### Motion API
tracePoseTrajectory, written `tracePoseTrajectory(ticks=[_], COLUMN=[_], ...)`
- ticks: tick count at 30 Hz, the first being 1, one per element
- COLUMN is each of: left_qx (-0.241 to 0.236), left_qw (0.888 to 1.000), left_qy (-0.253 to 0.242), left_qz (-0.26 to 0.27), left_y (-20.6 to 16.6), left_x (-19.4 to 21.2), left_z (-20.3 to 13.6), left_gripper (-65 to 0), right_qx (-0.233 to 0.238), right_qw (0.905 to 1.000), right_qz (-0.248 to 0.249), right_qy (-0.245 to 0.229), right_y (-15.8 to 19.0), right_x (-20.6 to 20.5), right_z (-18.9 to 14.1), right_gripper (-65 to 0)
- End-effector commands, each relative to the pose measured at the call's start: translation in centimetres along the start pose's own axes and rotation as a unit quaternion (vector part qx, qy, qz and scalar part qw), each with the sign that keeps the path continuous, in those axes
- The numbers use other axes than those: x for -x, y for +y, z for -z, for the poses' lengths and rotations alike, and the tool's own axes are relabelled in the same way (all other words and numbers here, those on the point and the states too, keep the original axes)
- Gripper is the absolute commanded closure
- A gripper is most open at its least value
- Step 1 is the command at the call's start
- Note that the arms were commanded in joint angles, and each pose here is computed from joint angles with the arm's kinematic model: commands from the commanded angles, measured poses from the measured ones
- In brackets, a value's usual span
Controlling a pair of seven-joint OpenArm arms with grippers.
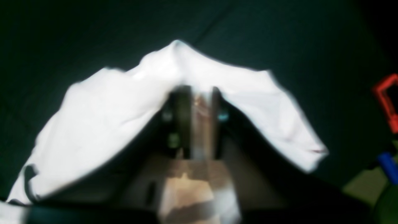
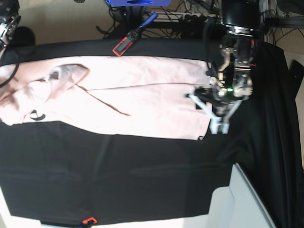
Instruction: Fold the T-shirt properly
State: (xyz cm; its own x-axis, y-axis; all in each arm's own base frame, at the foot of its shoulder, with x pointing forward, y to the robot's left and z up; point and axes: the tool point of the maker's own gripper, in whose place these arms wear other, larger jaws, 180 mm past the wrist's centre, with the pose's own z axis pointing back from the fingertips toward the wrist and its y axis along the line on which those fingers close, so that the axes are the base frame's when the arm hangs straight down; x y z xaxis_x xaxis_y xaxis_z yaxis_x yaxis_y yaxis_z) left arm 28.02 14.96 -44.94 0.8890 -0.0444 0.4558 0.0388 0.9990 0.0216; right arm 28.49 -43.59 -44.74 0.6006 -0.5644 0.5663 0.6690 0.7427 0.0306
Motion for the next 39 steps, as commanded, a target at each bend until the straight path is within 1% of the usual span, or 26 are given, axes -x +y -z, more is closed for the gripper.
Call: tracePoseTrajectory(ticks=[1,2,5,6,8,10,12,14,17,19,20,24,39], left_qx=[0.015,0.027,0.051,0.058,0.062,0.062,0.061,0.058,0.055,0.053,0.051,0.055,0.05], left_qw=[0.999,0.999,0.997,0.997,0.997,0.998,0.997,0.997,0.998,0.998,0.998,0.998,0.998], left_qy=[-0.027,-0.032,-0.036,-0.033,-0.021,-0.004,0.02,0.026,0.026,0.026,0.026,0.028,0.014], left_qz=[0.012,0.025,0.044,0.04,0.034,0.033,0.032,0.032,0.033,0.034,0.035,0.032,0.037], left_y=[-1.6,-2.9,-5.7,-6.6,-7.2,-7.5,-7.4,-7.1,-6.8,-6.6,-6.4,-6.7,-6.0], left_x=[-1.9,-2.1,-1.7,-1.2,-0.5,0.3,1.6,2.0,2.0,2.0,2.0,2.2,2.0], left_z=[-0.3,-0.2,0.7,1.1,2.2,3.2,4.1,4.4,4.4,4.4,4.4,4.4,3.6], left_gripper=[-17.3,-16.5,-17.5,-17.5,-17.3,-16.1,-12.8,-11.8,-11.8,-11.6,-11.4,-11.4,-11.3], right_qx=[0.001,-0.001,-0.005,-0.005,-0.004,-0.006,-0.021,-0.038,-0.044,-0.045,-0.046,-0.047,-0.059], right_qw=[0.9992,0.9993,0.9994,0.9994,0.9998,0.9999,0.9996,0.9989,0.9986,0.9981,0.9982,0.9982,0.9971], right_qz=[-0.001,-0.001,0.004,0.004,0.004,0.004,-0.01,-0.021,0.014,0.031,0.032,0.038,0.049], right_qy=[-0.04,-0.038,-0.035,-0.034,-0.021,-0.011,-0.017,-0.018,-0.025,-0.028,-0.025,-0.004,0.002], right_y=[-0.3,-0.1,0.2,0.2,0.1,0.2,0.8,1.3,0.1,-0.2,-0.1,-0.1,1.1], right_x=[-3.4,-3.1,-2.6,-2.6,-2.0,-1.9,-2.5,-2.7,-3.2,-3.3,-3.1,-1.7,-1.9], right_z=[-0.8,-0.7,-0.7,-0.6,-0.6,-0.7,-1.2,-1.4,-1.7,-1.8,-1.6,-0.8,-0.4], right_gripper=[0.0,0.0,-0.7,-2.0,-7.8,-12.6,-14.2,-14.5,-15.4,-18.9,-19.9,-20.0,-20.2])
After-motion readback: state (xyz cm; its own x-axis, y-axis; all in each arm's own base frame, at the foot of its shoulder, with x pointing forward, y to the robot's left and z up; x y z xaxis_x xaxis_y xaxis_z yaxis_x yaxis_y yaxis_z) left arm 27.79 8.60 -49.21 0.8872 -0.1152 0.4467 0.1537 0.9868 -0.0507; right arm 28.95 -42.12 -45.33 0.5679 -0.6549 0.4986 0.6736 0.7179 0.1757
